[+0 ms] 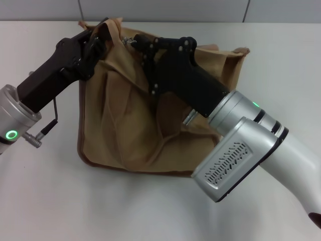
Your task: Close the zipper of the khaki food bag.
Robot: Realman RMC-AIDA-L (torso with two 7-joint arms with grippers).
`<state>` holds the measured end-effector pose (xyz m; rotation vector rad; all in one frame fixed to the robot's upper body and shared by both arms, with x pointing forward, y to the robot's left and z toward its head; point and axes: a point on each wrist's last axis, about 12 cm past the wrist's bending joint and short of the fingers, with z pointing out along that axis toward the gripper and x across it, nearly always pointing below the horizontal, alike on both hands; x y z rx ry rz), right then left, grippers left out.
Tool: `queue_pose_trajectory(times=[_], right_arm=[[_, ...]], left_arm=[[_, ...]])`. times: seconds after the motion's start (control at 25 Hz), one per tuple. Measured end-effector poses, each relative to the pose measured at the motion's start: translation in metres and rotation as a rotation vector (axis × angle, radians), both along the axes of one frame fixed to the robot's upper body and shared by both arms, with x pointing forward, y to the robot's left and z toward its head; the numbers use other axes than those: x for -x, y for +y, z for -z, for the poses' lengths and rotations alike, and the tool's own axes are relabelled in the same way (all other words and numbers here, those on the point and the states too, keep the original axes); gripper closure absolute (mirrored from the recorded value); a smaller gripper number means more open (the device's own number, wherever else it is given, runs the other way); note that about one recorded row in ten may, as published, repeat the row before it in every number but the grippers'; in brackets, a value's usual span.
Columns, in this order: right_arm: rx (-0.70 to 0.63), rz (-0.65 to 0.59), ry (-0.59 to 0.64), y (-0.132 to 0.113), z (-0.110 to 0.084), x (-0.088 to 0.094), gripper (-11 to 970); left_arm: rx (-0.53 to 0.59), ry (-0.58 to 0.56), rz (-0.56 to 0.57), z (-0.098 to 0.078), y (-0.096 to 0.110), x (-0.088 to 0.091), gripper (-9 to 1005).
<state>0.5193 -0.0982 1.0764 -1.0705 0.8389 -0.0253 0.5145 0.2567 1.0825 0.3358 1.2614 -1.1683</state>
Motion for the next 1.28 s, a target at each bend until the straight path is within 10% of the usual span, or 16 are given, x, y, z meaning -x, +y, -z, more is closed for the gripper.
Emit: queue_pose_trajectory(times=[1.28], right_arm=[[-0.061,0.186,0.089,-0.056,0.036,0.04,958]], left_arm=[[-0.001,0.063,-0.244,0.02,0.049,0.029,950]])
